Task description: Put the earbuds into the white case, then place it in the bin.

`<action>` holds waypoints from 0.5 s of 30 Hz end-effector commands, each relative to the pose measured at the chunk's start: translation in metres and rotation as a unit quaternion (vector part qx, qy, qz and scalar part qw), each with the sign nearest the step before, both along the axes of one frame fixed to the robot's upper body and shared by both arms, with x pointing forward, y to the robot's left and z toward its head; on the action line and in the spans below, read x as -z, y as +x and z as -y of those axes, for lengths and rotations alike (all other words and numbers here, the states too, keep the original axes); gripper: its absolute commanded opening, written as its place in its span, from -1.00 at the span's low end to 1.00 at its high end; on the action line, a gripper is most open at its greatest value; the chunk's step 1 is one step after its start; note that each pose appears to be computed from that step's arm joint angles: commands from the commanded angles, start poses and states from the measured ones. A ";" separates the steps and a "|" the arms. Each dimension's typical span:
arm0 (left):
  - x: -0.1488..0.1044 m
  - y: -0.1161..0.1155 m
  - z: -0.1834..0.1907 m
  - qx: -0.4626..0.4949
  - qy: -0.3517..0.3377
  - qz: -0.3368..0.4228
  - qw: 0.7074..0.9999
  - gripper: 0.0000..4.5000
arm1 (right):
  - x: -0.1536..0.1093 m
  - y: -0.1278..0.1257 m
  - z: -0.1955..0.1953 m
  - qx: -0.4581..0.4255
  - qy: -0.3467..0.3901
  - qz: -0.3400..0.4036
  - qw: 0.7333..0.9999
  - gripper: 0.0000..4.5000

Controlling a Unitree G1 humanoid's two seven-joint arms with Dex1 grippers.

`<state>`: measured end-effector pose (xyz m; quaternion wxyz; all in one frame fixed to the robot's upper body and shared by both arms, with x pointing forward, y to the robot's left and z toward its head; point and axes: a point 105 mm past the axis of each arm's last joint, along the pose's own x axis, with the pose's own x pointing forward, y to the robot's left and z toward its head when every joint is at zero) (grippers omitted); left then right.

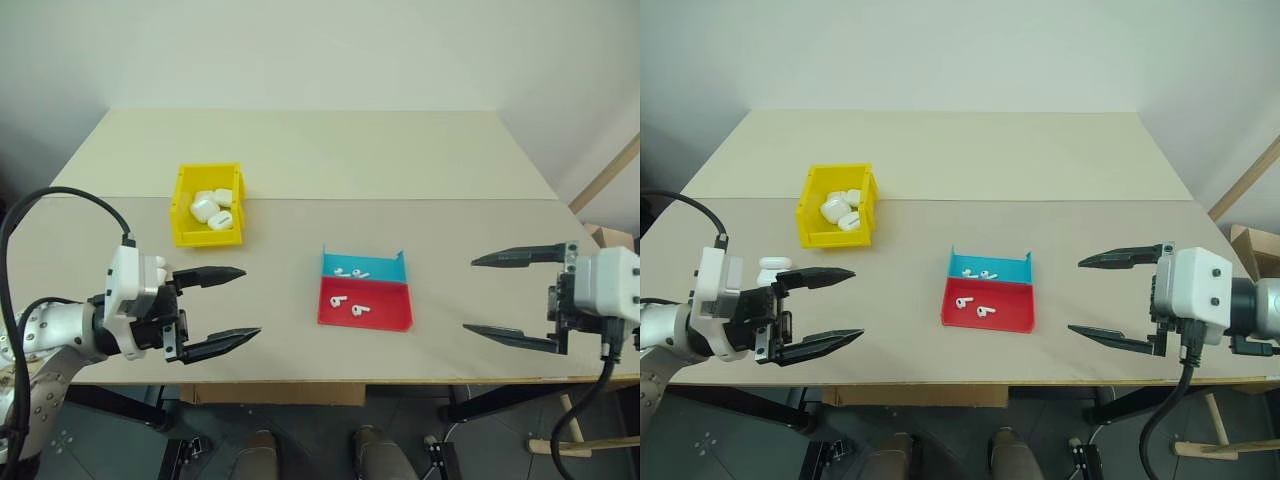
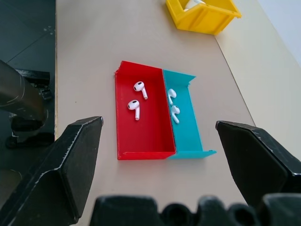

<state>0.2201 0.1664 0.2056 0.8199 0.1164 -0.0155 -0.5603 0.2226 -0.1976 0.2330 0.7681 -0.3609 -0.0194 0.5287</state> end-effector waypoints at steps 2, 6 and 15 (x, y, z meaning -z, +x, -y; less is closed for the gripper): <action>-0.011 -0.005 0.002 0.000 -0.002 0.026 1.000 1.00 | -0.007 0.000 -0.002 -0.007 -0.006 0.023 1.000 0.99; -0.013 -0.001 0.003 -0.029 -0.011 0.033 0.999 1.00 | -0.005 0.003 -0.001 0.000 -0.010 0.019 1.000 0.99; -0.005 0.008 0.000 -0.130 0.041 0.051 0.989 1.00 | -0.005 0.005 -0.002 0.001 -0.009 0.021 1.000 0.99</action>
